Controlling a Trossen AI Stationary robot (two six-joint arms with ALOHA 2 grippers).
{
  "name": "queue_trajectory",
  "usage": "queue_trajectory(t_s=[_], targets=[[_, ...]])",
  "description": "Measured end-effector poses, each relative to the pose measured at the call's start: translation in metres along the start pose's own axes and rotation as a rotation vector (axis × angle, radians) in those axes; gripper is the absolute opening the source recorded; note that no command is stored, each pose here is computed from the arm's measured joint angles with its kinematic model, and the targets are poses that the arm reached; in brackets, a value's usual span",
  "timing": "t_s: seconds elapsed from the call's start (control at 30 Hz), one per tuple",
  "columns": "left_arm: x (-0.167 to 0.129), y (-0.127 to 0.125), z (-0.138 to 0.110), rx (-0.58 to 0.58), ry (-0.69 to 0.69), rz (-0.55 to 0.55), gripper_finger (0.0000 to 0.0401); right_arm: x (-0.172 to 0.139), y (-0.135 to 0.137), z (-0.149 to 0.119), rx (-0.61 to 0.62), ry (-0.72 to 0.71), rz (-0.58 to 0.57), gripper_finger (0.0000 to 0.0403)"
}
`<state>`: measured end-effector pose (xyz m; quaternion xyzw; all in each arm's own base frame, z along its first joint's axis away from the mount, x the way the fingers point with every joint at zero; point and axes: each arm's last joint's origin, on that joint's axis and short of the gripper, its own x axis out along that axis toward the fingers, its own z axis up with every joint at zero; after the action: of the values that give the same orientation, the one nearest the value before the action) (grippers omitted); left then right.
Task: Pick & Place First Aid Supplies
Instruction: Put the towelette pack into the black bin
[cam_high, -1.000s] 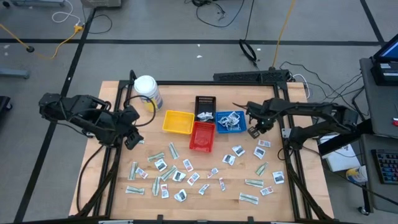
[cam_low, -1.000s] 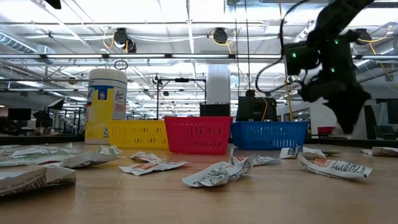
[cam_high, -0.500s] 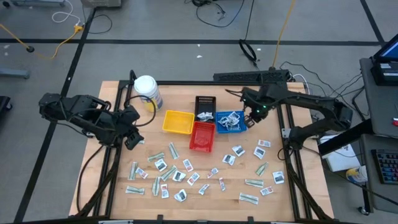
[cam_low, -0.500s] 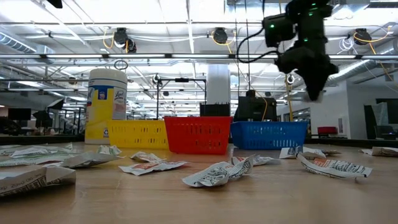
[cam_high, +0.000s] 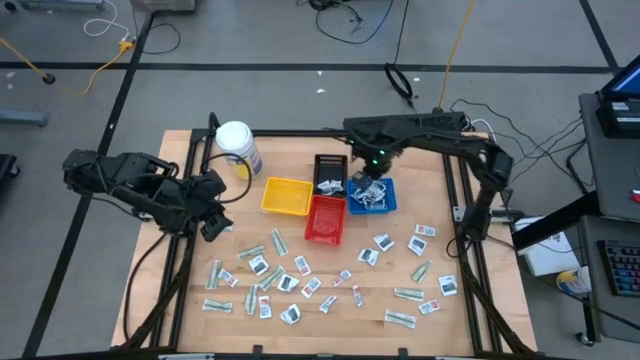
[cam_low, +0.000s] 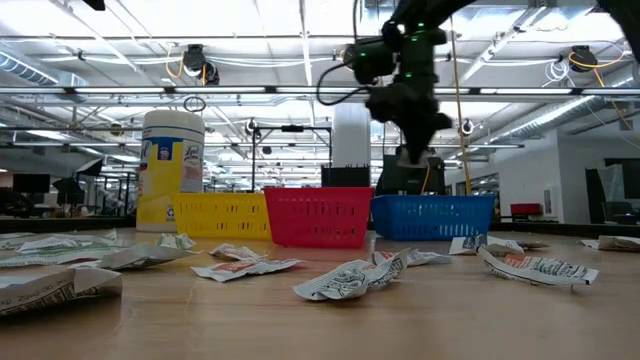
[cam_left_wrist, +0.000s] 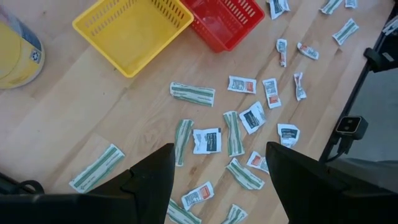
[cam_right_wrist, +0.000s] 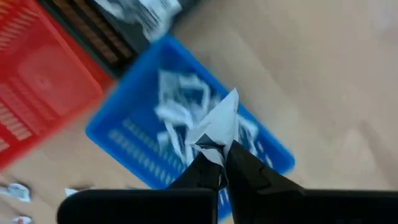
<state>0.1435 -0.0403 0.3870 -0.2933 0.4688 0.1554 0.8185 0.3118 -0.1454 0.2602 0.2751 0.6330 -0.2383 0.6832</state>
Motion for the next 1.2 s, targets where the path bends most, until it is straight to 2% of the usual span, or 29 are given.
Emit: queue_trajectory(t_s=[0.4,0.87,1.03,1.2], targets=[[0.000,0.000,0.000,-0.003,0.000,0.000,0.0257,-0.014,0.036,0.060,-0.147,-0.115,0.047,0.0001],[0.000,0.000,0.001,-0.004,-0.016,0.011,0.0257,0.048,0.062,0.087,-0.253,-0.123,0.062,0.0003],[0.000,0.000,0.001,-0.010,-0.017,0.010,0.0257,0.063,0.062,0.090,-0.248,-0.092,0.049,0.0033],[0.000,0.000,0.001,-0.014,-0.017,0.010,0.0257,0.062,0.061,0.091,-0.245,-0.098,0.054,0.0108]])
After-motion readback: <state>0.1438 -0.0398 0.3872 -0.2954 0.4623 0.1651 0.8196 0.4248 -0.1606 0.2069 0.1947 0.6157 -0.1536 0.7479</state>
